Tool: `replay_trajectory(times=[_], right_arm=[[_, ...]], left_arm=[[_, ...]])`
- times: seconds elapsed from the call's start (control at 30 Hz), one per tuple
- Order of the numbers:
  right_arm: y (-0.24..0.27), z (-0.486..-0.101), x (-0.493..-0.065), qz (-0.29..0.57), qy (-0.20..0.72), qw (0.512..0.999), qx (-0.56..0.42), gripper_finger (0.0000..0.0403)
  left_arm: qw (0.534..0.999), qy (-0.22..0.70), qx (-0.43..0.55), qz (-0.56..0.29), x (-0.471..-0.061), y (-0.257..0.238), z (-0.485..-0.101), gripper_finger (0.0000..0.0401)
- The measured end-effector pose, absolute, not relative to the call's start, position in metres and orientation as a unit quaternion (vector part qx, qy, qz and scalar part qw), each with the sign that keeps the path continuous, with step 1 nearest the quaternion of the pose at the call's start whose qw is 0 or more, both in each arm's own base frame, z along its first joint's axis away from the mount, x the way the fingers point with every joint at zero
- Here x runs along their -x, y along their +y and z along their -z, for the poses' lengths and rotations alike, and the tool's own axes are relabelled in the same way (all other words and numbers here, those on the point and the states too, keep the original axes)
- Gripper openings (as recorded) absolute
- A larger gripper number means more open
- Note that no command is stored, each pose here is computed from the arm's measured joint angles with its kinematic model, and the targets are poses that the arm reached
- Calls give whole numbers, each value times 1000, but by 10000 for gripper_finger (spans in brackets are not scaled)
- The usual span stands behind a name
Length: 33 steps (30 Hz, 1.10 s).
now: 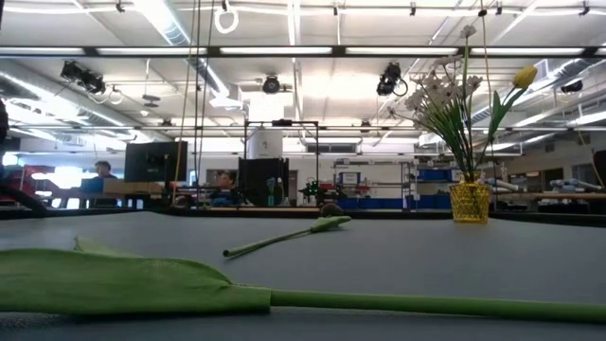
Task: Sort flowers into vase by color
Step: Put the red flowers into the transparent vase
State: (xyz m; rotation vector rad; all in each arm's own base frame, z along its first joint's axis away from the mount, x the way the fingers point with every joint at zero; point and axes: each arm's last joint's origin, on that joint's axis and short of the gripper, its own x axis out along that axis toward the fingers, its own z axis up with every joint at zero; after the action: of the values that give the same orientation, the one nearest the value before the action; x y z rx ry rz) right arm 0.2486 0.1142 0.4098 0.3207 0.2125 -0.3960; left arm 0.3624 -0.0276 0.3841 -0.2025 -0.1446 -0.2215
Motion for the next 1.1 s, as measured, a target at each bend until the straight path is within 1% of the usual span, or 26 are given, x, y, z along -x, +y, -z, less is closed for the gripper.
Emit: replay_trajectory(times=[0.13, 0.23, 0.4, 0.53, 0.87, 1.1], right_arm=[[106, -418, -235, 203, 100, 962, -151, 18], [100, -423, -223, 210, 100, 961, -147, 18], [91, -432, -209, 209, 89, 962, -149, 18], [88, -436, -203, 205, 83, 963, -153, 18], [88, -437, -201, 194, 86, 966, -145, 18], [88, -437, -202, 187, 91, 969, -135, 18]], left_arm=[[988, -14, 117, 96, -347, -22, -388, 143], [990, 18, 108, 94, -336, -24, -390, 157], [992, 13, 90, 88, -322, -30, -401, 160], [994, 11, 86, 73, -321, -29, -401, 160], [993, 24, 95, 73, -321, -31, -399, 160], [992, 19, 97, 72, -312, -30, -406, 160]])
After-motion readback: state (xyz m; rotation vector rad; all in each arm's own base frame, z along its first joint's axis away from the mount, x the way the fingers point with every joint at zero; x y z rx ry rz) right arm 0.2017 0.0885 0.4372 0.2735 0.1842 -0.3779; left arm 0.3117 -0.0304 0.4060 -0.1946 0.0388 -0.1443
